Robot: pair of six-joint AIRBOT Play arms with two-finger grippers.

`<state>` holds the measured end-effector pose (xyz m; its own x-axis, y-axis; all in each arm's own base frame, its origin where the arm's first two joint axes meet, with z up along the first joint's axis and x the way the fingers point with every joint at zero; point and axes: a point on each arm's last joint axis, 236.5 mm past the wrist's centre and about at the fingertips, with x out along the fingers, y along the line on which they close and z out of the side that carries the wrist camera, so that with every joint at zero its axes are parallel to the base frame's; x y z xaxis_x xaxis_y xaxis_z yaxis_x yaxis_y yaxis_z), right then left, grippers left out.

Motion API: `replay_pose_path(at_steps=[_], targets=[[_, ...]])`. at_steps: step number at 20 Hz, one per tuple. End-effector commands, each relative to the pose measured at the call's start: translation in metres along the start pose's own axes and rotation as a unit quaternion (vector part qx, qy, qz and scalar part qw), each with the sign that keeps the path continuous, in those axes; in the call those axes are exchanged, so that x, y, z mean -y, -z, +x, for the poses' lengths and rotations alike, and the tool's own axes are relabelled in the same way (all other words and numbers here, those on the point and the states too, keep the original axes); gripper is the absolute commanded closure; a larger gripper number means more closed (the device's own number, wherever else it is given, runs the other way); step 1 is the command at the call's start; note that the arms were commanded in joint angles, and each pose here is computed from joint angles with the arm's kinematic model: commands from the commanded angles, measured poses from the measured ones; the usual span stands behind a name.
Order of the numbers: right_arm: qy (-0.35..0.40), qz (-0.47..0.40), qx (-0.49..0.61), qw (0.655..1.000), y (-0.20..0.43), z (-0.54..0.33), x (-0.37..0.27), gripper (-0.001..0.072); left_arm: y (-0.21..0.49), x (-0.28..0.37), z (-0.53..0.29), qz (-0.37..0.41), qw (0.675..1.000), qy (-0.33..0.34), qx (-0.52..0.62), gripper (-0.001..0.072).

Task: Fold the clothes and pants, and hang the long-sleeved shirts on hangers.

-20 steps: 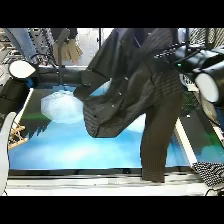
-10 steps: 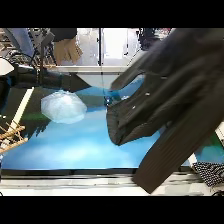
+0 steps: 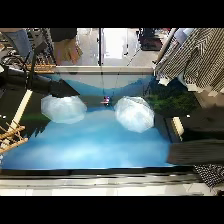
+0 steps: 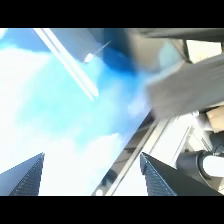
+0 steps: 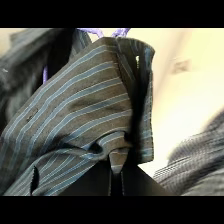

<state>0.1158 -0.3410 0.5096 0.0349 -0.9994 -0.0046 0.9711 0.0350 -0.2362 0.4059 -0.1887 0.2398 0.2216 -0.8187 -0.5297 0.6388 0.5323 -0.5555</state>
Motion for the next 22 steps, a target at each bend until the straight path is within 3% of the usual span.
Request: replay_pose_path(at_steps=[1, 11, 12, 13, 14, 15, 18, 20, 22], targets=[[0.071, 0.006, 0.024, 0.997, -0.001, 0.041, 0.057, 0.0692, 0.014, 0.003, -0.003, -0.002, 1.0, 0.008, -0.028, 0.0067], [0.165, 0.089, -0.052, 0.981, 0.075, 0.087, 0.133, 0.0685, 0.026, 0.009, -0.004, -0.031, 0.998, 0.019, -0.055, 0.0067], [0.153, 0.095, -0.039, 0.983, 0.067, 0.085, 0.128, 0.055, 0.026, 0.009, -0.004, -0.032, 0.998, 0.019, -0.055, 0.0067], [0.138, 0.102, -0.018, 0.985, 0.054, 0.081, 0.122, 0.0229, 0.026, 0.009, -0.004, -0.031, 0.998, 0.019, -0.055, 0.0067], [0.123, 0.108, 0.011, 0.986, 0.037, 0.075, 0.118, -0.0006, 0.027, 0.009, -0.004, -0.031, 0.998, 0.019, -0.056, 0.0067], [0.104, 0.123, 0.041, 0.986, 0.019, 0.065, 0.114, 0.0019, 0.027, 0.009, -0.004, -0.031, 0.998, 0.019, -0.056, 0.0067], [-0.025, 0.23, 0.158, 0.96, -0.055, 0.011, 0.081, 0.0012, 0.027, 0.006, -0.002, -0.034, 0.998, 0.019, -0.056, 0.0066], [-0.187, 0.356, 0.167, 0.9, -0.089, -0.038, 0.03, 0.0016, 0.029, -0.001, 0.0, -0.036, 0.997, 0.013, -0.062, 0.0067], [-0.392, 0.362, 0.103, 0.839, -0.097, -0.091, -0.067, 0.0035, 0.045, -0.043, -0.004, -0.04, 0.992, -0.078, -0.093, 0.0067]])
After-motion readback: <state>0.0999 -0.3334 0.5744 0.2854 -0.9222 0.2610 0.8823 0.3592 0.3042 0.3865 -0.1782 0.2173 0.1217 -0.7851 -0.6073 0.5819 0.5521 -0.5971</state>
